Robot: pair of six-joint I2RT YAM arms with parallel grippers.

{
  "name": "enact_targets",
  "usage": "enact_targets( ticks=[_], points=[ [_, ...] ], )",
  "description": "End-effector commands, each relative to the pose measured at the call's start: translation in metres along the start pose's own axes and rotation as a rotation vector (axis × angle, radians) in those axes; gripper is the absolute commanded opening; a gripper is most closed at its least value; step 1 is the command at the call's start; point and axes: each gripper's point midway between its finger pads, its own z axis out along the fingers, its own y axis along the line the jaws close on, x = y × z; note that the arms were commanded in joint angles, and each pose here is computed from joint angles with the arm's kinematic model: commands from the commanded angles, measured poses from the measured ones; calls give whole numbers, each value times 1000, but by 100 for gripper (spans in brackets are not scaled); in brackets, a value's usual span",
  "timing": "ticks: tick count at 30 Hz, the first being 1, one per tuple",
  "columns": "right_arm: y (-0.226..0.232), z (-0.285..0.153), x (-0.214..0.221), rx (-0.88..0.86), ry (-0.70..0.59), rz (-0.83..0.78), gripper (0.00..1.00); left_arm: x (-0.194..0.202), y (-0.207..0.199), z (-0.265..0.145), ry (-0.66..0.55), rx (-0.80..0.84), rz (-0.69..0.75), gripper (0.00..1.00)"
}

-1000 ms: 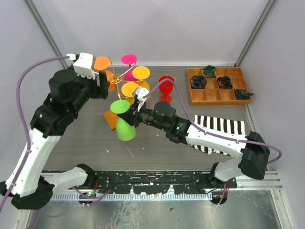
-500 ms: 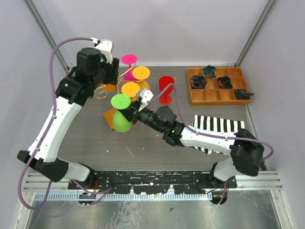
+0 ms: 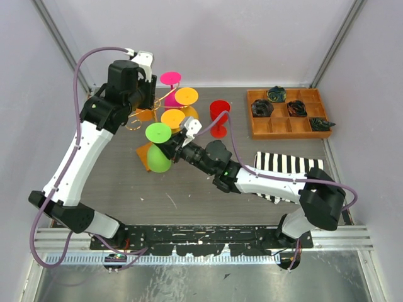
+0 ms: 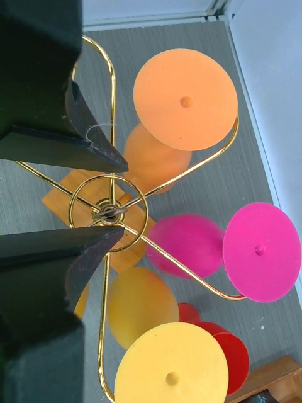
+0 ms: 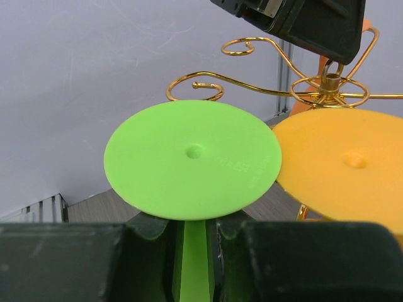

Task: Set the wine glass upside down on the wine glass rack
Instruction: Adjust the wine rack at the center of the board.

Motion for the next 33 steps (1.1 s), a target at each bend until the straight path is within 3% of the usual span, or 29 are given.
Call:
enact_targets(
  ticks=[1,19,33],
  points=[
    [3,7,-31,1,-104,-15,1,-10,3,-3,-24,-7,-1,45],
    [11,6,-20,76,-114,-63,1,-1,-4,11,12,14,5,24],
    [13,-13,-18,187,-119,-52,1,1,-4,7,44,7,-23,0]
  ],
)
